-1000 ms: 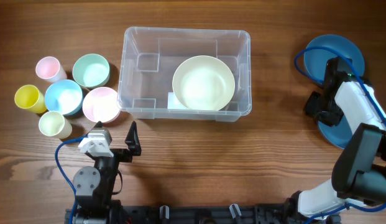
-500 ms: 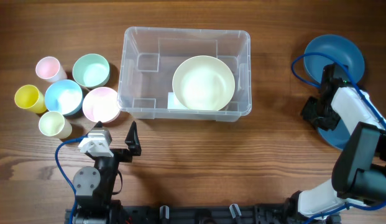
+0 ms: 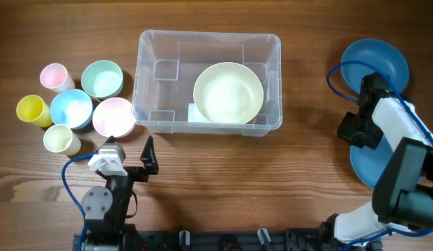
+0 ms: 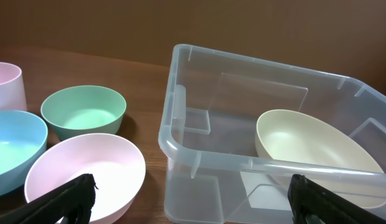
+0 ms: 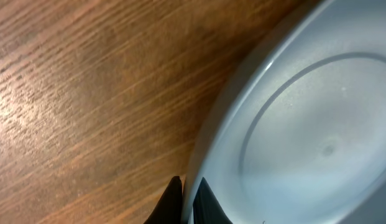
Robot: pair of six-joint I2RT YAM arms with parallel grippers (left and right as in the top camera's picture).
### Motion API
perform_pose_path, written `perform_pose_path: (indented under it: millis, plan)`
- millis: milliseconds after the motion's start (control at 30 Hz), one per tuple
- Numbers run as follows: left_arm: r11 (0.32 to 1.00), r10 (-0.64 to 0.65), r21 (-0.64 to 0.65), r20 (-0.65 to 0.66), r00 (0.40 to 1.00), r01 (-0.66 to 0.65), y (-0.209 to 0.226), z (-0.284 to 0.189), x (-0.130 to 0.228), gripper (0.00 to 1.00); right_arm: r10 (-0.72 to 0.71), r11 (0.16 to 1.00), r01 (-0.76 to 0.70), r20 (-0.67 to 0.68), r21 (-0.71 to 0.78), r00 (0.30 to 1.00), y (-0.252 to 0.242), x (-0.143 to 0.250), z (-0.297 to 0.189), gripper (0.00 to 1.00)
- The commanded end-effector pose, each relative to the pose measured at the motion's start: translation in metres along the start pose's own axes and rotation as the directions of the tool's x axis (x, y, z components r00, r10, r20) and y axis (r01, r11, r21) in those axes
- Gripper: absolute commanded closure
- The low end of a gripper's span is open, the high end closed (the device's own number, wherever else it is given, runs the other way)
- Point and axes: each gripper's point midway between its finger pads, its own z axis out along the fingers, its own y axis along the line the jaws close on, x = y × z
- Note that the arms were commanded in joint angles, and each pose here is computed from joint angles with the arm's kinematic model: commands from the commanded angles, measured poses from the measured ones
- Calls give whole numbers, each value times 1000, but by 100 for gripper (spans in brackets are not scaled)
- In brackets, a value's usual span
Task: Pack container
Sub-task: 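Carry the teal plate with the right gripper onto the cream plate in the bin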
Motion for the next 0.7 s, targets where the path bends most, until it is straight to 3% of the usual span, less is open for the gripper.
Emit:
perform_pose_path:
  millis: [0, 167, 367, 467, 533, 667]
  plan:
    - [1000, 24, -1, 7, 1000, -24, 0, 0, 0, 0, 0, 994, 2, 24, -114, 1000, 15, 1, -29, 96]
    - [1000, 24, -1, 7, 1000, -24, 0, 0, 0, 0, -50, 941, 134, 264, -311, 963, 46, -20, -132, 96]
    - [1000, 24, -1, 7, 1000, -24, 0, 0, 0, 0, -84, 836, 365, 561, -410, 823, 88, -12, -269, 96]
    - [1000, 24, -1, 7, 1000, -24, 0, 0, 0, 0, -163, 742, 543, 680, -393, 715, 124, 14, -320, 96]
    - [1000, 24, -1, 7, 1000, -24, 0, 0, 0, 0, -233, 636, 688, 764, -349, 602, 159, 41, -349, 96]
    - [1000, 24, -1, 7, 1000, -24, 0, 0, 0, 0, -337, 532, 815, 826, -229, 452, 208, 78, -358, 96]
